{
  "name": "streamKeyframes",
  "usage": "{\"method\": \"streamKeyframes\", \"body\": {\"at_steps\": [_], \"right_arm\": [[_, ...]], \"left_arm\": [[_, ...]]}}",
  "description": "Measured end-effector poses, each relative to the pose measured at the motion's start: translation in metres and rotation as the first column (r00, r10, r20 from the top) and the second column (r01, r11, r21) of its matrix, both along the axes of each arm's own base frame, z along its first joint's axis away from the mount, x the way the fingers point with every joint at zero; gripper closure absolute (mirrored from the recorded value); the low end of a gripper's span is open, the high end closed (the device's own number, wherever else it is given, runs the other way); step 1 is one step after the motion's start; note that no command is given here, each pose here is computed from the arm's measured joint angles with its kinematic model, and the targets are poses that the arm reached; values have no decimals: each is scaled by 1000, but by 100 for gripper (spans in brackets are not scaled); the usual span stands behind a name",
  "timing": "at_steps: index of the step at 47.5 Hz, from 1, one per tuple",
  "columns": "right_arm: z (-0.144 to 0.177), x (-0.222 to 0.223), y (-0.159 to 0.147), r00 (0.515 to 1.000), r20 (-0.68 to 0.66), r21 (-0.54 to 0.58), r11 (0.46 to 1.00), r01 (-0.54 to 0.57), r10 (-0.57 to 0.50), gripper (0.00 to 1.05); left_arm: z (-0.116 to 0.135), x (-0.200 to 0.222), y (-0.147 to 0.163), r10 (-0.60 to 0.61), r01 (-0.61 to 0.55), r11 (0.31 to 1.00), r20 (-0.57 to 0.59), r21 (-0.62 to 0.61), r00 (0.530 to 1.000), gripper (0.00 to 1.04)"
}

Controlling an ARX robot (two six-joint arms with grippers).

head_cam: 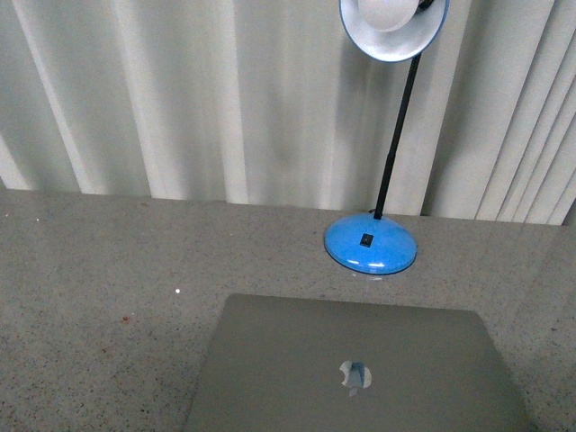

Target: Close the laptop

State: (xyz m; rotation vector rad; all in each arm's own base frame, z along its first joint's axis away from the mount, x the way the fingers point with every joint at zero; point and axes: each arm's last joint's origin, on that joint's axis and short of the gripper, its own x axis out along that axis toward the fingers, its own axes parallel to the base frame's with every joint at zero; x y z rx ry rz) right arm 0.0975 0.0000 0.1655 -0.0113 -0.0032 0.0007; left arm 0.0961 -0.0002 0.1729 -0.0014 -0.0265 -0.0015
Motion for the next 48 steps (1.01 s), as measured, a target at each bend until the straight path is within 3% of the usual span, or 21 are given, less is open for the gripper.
{"method": "streamKeyframes", "body": {"at_steps": [4,48], "right_arm": [[0,0,0,1000,0,0,1000,0,0,5],[0,0,0,1000,0,0,1000,0,0,7]], "left_arm": [[0,0,0,0,0,1000,0,0,1000,5],[0,0,0,0,0,1000,0,0,1000,7]]}}
